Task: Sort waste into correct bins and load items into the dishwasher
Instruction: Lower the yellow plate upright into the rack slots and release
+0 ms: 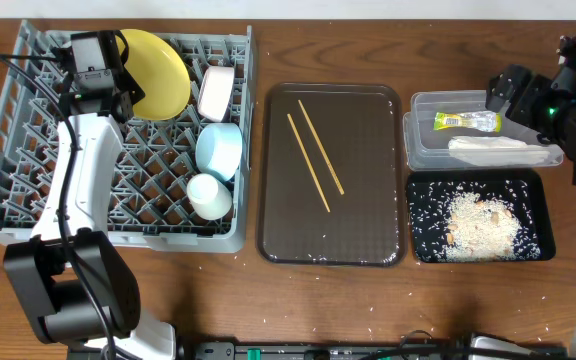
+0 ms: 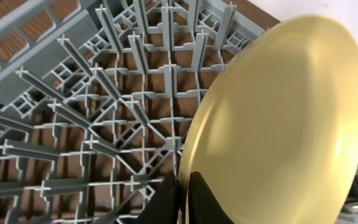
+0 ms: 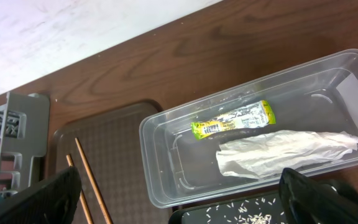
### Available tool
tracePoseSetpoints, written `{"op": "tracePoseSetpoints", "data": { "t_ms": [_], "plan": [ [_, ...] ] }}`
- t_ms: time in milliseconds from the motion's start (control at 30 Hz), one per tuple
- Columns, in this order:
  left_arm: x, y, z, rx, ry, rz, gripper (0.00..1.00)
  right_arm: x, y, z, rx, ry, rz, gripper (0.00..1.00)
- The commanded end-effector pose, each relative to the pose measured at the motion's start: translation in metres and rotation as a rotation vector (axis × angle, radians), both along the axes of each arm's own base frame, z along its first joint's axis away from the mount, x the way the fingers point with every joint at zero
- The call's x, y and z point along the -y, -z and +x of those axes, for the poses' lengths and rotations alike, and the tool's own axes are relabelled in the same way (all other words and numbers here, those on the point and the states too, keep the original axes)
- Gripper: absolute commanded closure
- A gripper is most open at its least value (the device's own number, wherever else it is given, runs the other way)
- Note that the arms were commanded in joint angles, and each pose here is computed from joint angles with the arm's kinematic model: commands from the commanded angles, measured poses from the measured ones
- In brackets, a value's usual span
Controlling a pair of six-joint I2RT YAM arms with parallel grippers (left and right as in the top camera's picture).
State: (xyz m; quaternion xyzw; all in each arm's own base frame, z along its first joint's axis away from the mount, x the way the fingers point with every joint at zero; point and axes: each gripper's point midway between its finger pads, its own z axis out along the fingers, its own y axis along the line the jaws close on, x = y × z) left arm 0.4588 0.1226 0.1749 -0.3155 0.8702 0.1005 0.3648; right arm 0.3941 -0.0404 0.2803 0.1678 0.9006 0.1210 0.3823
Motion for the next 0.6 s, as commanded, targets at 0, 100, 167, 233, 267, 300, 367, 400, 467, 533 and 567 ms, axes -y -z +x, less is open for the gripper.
{"op": "tracePoseSetpoints", "data": {
  "t_ms": [0,100,167,233,267,300,367,400,467,533,567],
  "plan": [
    [-0.003,0.003,-0.003,-0.032,0.022,0.045,0.92,0.000,-0.004,0.001,0.009,0.007,0.010,0.01],
    [-0.003,0.002,-0.002,-0.032,0.025,0.045,0.93,0.000,-0.004,0.001,0.009,0.007,0.010,0.01],
    [0.000,0.001,-0.002,-0.030,0.031,0.045,0.92,0.000,-0.004,0.001,0.009,0.007,0.010,0.01],
    [0.006,0.000,-0.001,-0.028,0.043,0.046,0.92,0.000,-0.004,0.001,0.009,0.007,0.010,0.01],
    [0.009,-0.001,0.000,-0.027,0.050,0.046,0.92,0.000,-0.004,0.001,0.009,0.007,0.010,0.01],
    [0.012,-0.002,0.000,-0.025,0.056,0.047,0.92,0.000,-0.004,0.001,0.009,0.007,0.010,0.01],
    [0.019,-0.005,0.001,-0.018,0.071,0.048,0.92,0.000,-0.004,0.001,0.009,0.007,0.010,0.01],
    [0.022,-0.007,0.002,-0.013,0.079,0.048,0.92,0.000,-0.004,0.001,0.009,0.007,0.010,0.01],
    [0.030,-0.011,0.003,-0.001,0.095,0.050,0.92,0.000,-0.004,0.001,0.009,0.007,0.010,0.01],
    [0.037,-0.017,0.003,0.010,0.109,0.051,0.92,0.000,-0.004,0.001,0.009,0.007,0.010,0.01],
    [0.039,-0.019,0.003,0.015,0.114,0.052,0.92,0.000,-0.004,0.001,0.009,0.007,0.010,0.01]
  ]
}}
